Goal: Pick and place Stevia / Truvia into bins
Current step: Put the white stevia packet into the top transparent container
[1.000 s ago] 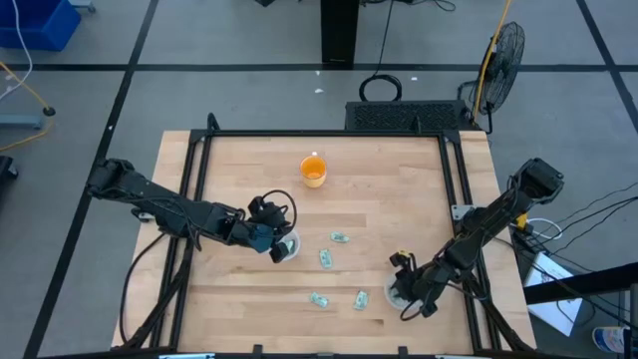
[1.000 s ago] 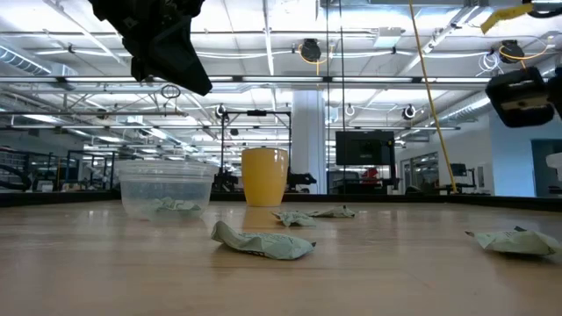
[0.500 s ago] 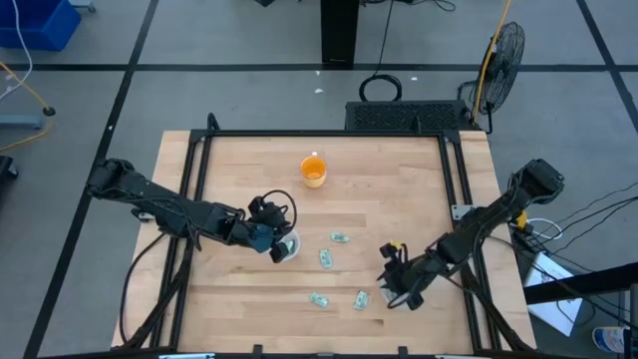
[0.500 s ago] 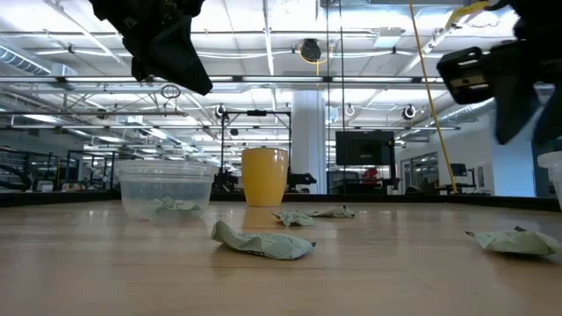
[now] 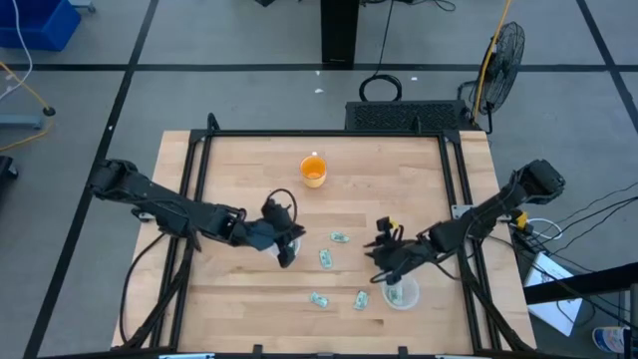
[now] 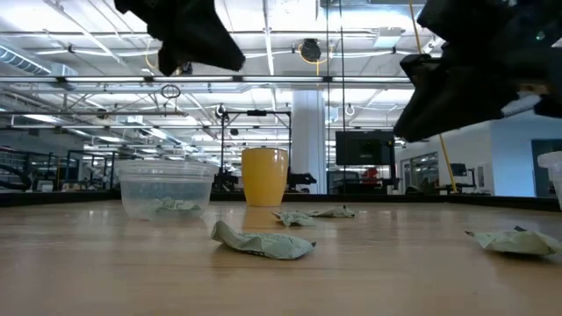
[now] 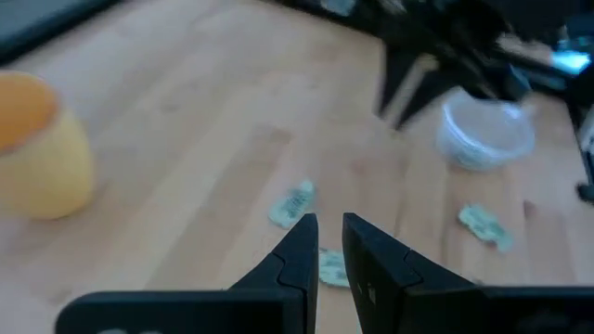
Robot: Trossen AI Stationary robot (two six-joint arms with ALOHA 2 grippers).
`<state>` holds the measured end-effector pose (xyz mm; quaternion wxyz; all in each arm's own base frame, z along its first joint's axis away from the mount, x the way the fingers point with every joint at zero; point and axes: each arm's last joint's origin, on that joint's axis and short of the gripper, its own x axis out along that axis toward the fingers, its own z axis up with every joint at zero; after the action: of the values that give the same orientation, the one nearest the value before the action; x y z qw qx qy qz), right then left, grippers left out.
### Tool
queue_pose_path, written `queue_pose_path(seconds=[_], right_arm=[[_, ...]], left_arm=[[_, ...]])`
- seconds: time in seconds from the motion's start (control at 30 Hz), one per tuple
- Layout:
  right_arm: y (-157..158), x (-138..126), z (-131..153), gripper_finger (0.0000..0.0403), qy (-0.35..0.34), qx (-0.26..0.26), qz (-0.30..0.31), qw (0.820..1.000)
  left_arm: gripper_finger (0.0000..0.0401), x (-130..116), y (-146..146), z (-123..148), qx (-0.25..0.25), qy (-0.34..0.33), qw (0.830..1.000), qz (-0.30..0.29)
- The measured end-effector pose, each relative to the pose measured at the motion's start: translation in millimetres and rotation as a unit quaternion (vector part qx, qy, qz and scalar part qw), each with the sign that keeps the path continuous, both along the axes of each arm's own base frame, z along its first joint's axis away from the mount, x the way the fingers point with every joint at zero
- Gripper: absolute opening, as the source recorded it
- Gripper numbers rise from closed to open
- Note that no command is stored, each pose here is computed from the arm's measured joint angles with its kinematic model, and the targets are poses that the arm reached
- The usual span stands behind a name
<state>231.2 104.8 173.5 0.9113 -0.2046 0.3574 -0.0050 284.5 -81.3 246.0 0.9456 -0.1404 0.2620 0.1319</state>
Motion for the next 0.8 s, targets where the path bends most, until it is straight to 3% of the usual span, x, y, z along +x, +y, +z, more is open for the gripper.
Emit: queue_pose_path(seconds=[0.2,0.37,0.47,0.6,0.8], right_arm=[[-4.8,2.4,1.1,0.0085,-0.012,-0.011,-0.026,1.000],[-4.6,2.8,1.5,0.0084,-0.015,-0.012,-0.023,1.000],[-4.4,3.2,2.0,0.0084,-0.018,-0.011,-0.023,1.000],[-4.4,3.3,2.0,0.0084,-0.018,-0.010,-0.023,1.000],[-3.8,4.3,3.0,0.0084,-0.025,-0.005,-0.023,0.999]], left_arm=[[0.0056,26.5,-16.7,-32.1,-0.044,0.004,0.996,-0.077],[0.0056,36.2,-41.1,-49.5,-0.117,0.004,0.975,-0.188],[0.0056,34.6,-58.3,-59.5,-0.128,0.014,0.963,-0.235],[0.0056,30.8,-79.3,-75.8,-0.066,0.024,0.958,-0.279],[0.0056,26.2,-97.0,-97.2,0.045,0.036,0.953,-0.299]])
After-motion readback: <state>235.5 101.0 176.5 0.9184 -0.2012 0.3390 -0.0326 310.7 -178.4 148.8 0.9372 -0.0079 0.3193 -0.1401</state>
